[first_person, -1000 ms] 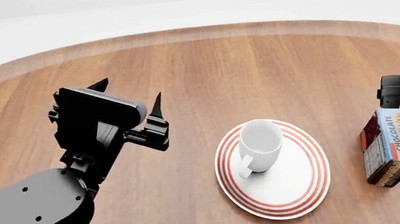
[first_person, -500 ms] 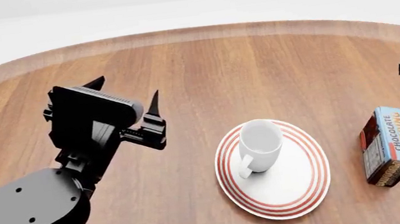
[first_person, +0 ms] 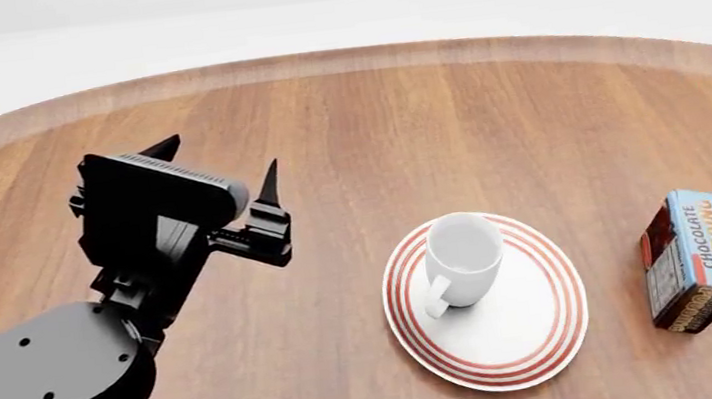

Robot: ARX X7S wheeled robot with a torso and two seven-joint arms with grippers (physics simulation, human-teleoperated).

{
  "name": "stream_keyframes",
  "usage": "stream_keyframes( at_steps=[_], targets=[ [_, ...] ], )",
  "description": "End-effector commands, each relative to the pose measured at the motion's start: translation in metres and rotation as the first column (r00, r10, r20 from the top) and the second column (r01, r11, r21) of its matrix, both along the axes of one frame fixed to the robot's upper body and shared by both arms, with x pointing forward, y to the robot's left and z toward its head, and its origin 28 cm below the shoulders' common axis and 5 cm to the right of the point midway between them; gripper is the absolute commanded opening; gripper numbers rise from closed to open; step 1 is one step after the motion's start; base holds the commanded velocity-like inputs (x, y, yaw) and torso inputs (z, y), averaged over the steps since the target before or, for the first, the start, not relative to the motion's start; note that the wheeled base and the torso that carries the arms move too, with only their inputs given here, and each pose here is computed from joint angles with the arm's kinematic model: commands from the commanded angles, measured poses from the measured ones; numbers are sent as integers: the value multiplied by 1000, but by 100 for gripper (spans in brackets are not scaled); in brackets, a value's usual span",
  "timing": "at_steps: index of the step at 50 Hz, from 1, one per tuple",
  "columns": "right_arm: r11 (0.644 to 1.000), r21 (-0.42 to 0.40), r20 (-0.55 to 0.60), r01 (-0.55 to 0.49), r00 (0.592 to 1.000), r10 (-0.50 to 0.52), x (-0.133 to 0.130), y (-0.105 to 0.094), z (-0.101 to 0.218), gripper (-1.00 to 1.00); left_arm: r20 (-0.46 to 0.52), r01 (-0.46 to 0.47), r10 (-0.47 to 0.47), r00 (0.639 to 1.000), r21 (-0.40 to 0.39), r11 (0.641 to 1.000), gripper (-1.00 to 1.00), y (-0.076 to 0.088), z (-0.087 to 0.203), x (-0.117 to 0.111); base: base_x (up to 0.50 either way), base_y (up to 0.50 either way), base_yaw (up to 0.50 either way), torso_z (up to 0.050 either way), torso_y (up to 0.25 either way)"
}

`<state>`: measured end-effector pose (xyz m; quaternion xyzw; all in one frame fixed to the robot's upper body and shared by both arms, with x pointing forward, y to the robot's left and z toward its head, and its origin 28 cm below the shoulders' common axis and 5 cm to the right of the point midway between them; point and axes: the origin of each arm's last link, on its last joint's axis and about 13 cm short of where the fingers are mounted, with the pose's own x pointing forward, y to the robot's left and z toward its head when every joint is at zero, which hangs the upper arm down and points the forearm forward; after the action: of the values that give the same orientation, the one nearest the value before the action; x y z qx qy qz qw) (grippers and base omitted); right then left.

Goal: Pick up the white mug and put it on the plate, and put the chocolate pudding to the right of the plate.

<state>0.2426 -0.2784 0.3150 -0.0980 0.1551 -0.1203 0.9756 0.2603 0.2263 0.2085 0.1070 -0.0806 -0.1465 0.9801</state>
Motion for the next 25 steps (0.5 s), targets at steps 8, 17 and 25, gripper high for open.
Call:
stream_keyframes(
  at_steps=[8,17,25],
  targets=[
    [993,-63,150,-96,983,104,-39,26,-2,100,10,-1,1,1000,-3,1000,100,1,1,-3,0,0,0,0,0],
    [993,-48,232,-108,966,116,-56,35,-8,100,32,4,-4,999,0,1000,100,0,4,-12,0,0,0,0,0],
    [988,-47,292,-149,944,156,-67,49,-16,100,66,5,-5,998,2,1000,100,1,8,-22,0,0,0,0,0]
  ],
)
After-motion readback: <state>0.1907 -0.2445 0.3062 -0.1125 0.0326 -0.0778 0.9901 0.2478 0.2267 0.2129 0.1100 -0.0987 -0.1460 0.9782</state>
